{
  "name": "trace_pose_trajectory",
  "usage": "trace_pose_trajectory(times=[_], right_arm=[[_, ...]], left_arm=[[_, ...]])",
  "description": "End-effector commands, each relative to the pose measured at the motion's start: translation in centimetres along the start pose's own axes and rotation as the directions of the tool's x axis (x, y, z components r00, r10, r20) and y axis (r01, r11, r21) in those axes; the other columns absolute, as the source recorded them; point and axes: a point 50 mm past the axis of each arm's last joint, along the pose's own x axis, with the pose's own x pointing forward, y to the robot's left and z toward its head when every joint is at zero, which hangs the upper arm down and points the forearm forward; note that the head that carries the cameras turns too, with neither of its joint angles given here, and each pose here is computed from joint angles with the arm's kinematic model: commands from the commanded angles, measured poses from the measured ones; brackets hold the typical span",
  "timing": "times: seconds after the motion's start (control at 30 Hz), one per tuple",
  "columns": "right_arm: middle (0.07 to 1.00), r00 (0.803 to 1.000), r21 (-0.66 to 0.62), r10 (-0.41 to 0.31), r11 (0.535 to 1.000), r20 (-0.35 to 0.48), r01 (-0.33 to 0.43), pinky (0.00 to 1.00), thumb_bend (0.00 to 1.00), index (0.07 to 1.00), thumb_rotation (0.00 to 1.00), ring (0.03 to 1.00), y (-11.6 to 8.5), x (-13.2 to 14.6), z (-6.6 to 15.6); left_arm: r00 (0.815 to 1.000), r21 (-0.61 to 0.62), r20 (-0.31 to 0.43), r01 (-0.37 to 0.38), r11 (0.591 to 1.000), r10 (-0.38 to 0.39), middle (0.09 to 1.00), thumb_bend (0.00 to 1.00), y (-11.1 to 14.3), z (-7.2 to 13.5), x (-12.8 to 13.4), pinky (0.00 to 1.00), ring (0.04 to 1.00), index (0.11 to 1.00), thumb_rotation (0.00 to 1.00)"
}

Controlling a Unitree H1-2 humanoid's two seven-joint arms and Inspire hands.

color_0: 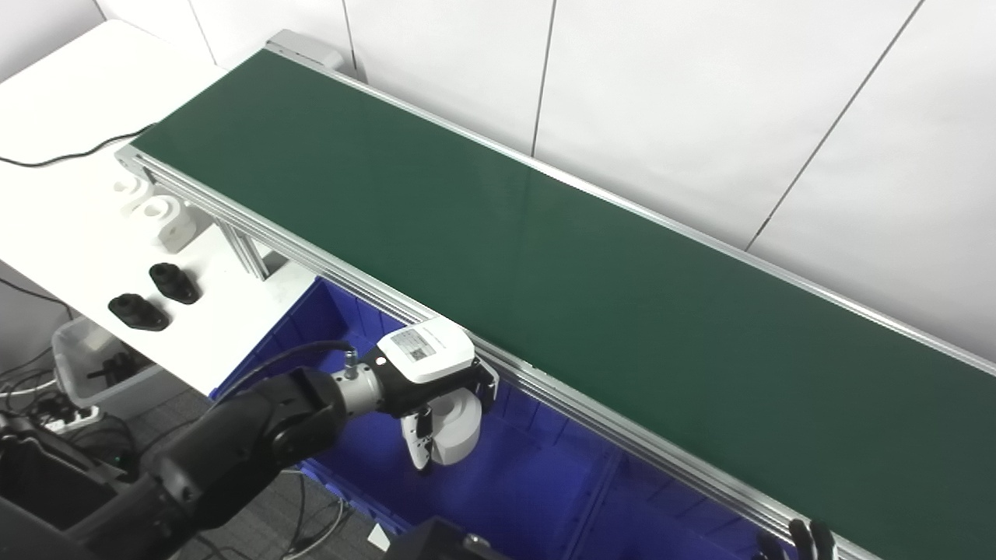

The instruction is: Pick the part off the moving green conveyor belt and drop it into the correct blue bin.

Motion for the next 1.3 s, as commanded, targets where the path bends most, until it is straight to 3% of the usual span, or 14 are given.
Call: trace_pose_trajectory(times=[0.0, 0.03, 0.1, 0.2, 0.33, 0.63, 0.77, 0.83, 0.9, 0.97, 1.1, 1.13, 1.2, 1.27], right_arm=[[0.951, 0.998, -0.01, 0.002, 1.0, 0.057, -0.002, 0.87, 0.89, 1.0, 0.83, 0.878, 0.1, 0.0, 0.7], [0.95, 0.998, -0.013, 0.002, 1.0, 0.058, -0.001, 0.86, 0.89, 1.0, 0.83, 0.877, 0.1, 0.0, 0.8], [0.944, 0.998, -0.018, 0.004, 1.0, 0.059, -0.003, 0.86, 0.89, 1.0, 0.83, 0.868, 0.2, 0.1, 0.8], [0.942, 0.998, -0.017, 0.008, 1.0, 0.059, -0.007, 0.86, 0.89, 1.0, 0.82, 0.868, 0.2, 0.1, 0.8], [0.94, 0.998, -0.009, 0.009, 1.0, 0.057, -0.009, 0.85, 0.89, 1.0, 0.81, 0.861, 0.2, 0.2, 0.9], [0.939, 0.998, -0.023, 0.013, 1.0, 0.063, -0.011, 0.85, 0.86, 1.0, 0.81, 0.858, 0.3, 0.0, 1.0], [0.936, 0.998, -0.036, 0.011, 0.999, 0.062, -0.009, 0.85, 0.87, 1.0, 0.81, 0.856, 0.5, -0.2, 1.1], [0.933, 0.998, -0.047, 0.006, 0.999, 0.059, -0.003, 0.84, 0.87, 1.0, 0.82, 0.852, 0.7, -0.4, 1.1], [0.926, 0.999, -0.065, 0.0, 0.998, 0.054, 0.003, 0.83, 0.88, 0.999, 0.83, 0.848, 0.9, -0.5, 1.2], [0.922, 0.999, -0.07, -0.003, 0.998, 0.055, 0.007, 0.82, 0.88, 0.993, 0.83, 0.845, 1.1, -0.5, 1.3], [0.917, 0.998, -0.061, 0.006, 0.998, 0.063, -0.003, 0.82, 0.86, 0.985, 0.82, 0.843, 1.6, -0.3, 1.5], [0.918, 0.998, -0.058, 0.008, 0.998, 0.064, -0.005, 0.83, 0.86, 0.985, 0.81, 0.845, 1.7, -0.2, 1.5], [0.921, 0.998, -0.056, 0.01, 0.998, 0.066, -0.007, 0.83, 0.85, 0.988, 0.81, 0.849, 2.0, 0.0, 1.4], [0.923, 0.998, -0.06, 0.008, 0.998, 0.07, -0.004, 0.83, 0.84, 0.989, 0.81, 0.85, 2.5, 0.0, 1.4]], left_arm=[[0.998, 0.042, -0.052, 0.03, 0.999, -0.028, 0.61, 0.84, 1.0, -0.4, 0.2, 0.43, 0.539, 0.621, 0.1], [0.995, 0.047, -0.071, 0.066, 0.997, -0.063, 0.622, 0.87, 1.0, -0.3, 0.1, 0.44, 0.552, 0.629, 0.11], [0.988, 0.055, -0.095, 0.124, 0.991, -0.119, 0.747, 0.97, 1.0, -0.2, -0.2, 0.54, 0.692, 0.753, 0.25], [0.977, 0.078, -0.118, 0.186, 0.979, -0.176, 0.886, 1.0, 1.2, 0.0, -0.5, 0.71, 0.836, 0.895, 0.42], [0.976, 0.078, -0.111, 0.197, 0.977, -0.188, 0.953, 1.0, 1.6, 0.3, -1.0, 0.84, 0.923, 0.946, 0.56], [0.986, 0.053, -0.049, 0.16, 0.986, -0.158, 0.953, 1.0, 2.9, 1.6, -2.6, 0.83, 0.917, 0.93, 0.57], [0.997, -0.092, 0.051, 0.054, 0.994, -0.049, 0.915, 1.0, 4.4, 3.3, -4.3, 0.76, 0.861, 0.894, 0.6], [0.992, -0.239, 0.119, -0.001, 0.971, 0.03, 0.901, 1.0, 5.6, 4.8, -5.4, 0.72, 0.84, 0.887, 0.62], [0.972, -0.511, 0.193, -0.014, 0.859, 0.131, 0.891, 0.96, 7.3, 6.9, -6.9, 0.65, 0.816, 0.86, 0.6], [0.932, -0.719, 0.282, 0.048, 0.693, 0.228, 0.876, 0.93, 9.2, 9.1, -8.2, 0.64, 0.807, 0.842, 0.61], [0.86, -0.884, 0.342, 0.157, 0.441, 0.379, 0.8, 0.94, 10.6, 12.6, -8.9, 0.63, 0.738, 0.782, 0.67], [0.852, -0.903, 0.337, 0.171, 0.395, 0.401, 0.796, 0.95, 10.5, 13.0, -8.8, 0.64, 0.739, 0.787, 0.67], [0.853, -0.95, 0.283, 0.186, 0.252, 0.439, 0.814, 0.95, 9.8, 13.8, -8.1, 0.7, 0.775, 0.818, 0.63], [0.859, -0.979, 0.183, 0.116, 0.165, 0.479, 0.854, 0.94, 8.3, 14.3, -6.9, 0.76, 0.824, 0.872, 0.64]])
